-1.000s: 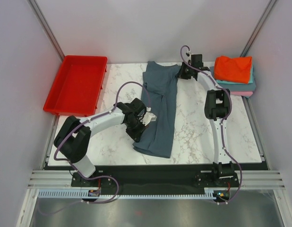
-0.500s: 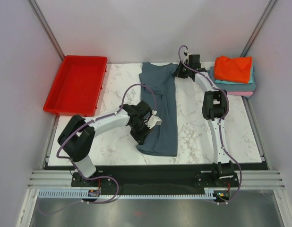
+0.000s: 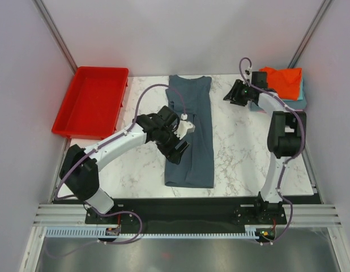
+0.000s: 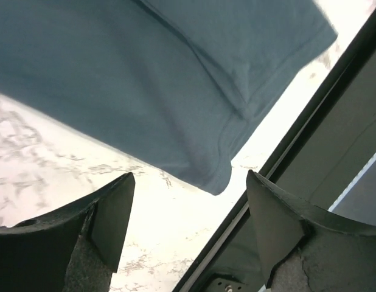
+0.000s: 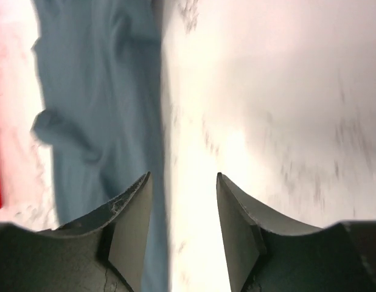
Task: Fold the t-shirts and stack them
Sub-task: Fold the tshirt
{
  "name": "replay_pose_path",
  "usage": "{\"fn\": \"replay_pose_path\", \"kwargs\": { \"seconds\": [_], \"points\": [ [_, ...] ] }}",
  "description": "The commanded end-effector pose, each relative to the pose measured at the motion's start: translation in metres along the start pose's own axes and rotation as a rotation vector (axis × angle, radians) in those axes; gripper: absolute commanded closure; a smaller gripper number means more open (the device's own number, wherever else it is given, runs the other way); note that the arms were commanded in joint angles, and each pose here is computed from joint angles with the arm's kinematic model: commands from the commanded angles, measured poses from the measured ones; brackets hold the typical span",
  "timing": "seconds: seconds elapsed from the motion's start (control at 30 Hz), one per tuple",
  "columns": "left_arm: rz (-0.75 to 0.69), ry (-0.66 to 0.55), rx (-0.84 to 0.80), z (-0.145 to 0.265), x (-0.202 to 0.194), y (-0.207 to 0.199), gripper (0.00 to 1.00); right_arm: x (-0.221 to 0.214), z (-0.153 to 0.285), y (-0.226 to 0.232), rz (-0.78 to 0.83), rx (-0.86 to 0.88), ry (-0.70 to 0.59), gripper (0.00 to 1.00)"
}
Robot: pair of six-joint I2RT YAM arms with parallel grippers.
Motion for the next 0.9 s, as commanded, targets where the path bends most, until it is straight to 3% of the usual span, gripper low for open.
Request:
{"fn": "replay_pose_path", "kwargs": {
  "seconds": [0.0, 0.07, 0.23, 0.33, 0.43, 0.47, 0.6, 0.87],
  "points": [
    [0.079, -0.160, 0.025, 0.034, 0.028, 0.003, 0.18, 0.003, 0.065, 0.053, 0.002, 0.128, -0.054, 0.46],
    [0.190, -0.231, 0.060, 0.042, 0.034, 0.012, 0.16, -0.022, 0.094, 0.064, -0.030, 0.148, -0.044, 0.46],
    [0.274, -0.225, 0.100, 0.046, 0.012, 0.039, 0.16, -0.092, 0.139, 0.079, -0.277, 0.155, 0.010, 0.44],
    [0.330, -0.203, 0.123, 0.042, 0.003, 0.057, 0.16, -0.149, 0.154, 0.082, -0.412, 0.161, 0.125, 0.43],
    [0.381, -0.123, 0.133, 0.023, -0.019, 0.068, 0.16, -0.193, 0.161, 0.075, -0.439, 0.130, 0.211, 0.43],
    [0.789, -0.161, -0.096, 0.017, 0.002, 0.031, 0.19, -0.210, 0.163, 0.073, -0.451, 0.123, 0.240, 0.43],
    [0.860, -0.085, -0.108, -0.004, -0.027, 0.030, 0.20, -0.243, 0.171, 0.073, -0.505, 0.107, 0.296, 0.42],
    [1.026, -0.014, -0.141, -0.031, -0.075, 0.034, 0.25, -0.281, 0.177, 0.082, -0.439, 0.075, 0.426, 0.41]
  ]
}}
Point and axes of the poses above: each gripper's point midway between its finger pads, its own z axis back along the fingers, its own y axis along the line the jaws close on, x = y × z, the point moved 4 cm from there along z, back along the fingers, and after that the axes turned 11 degrees about z, right-handed, at the moved point
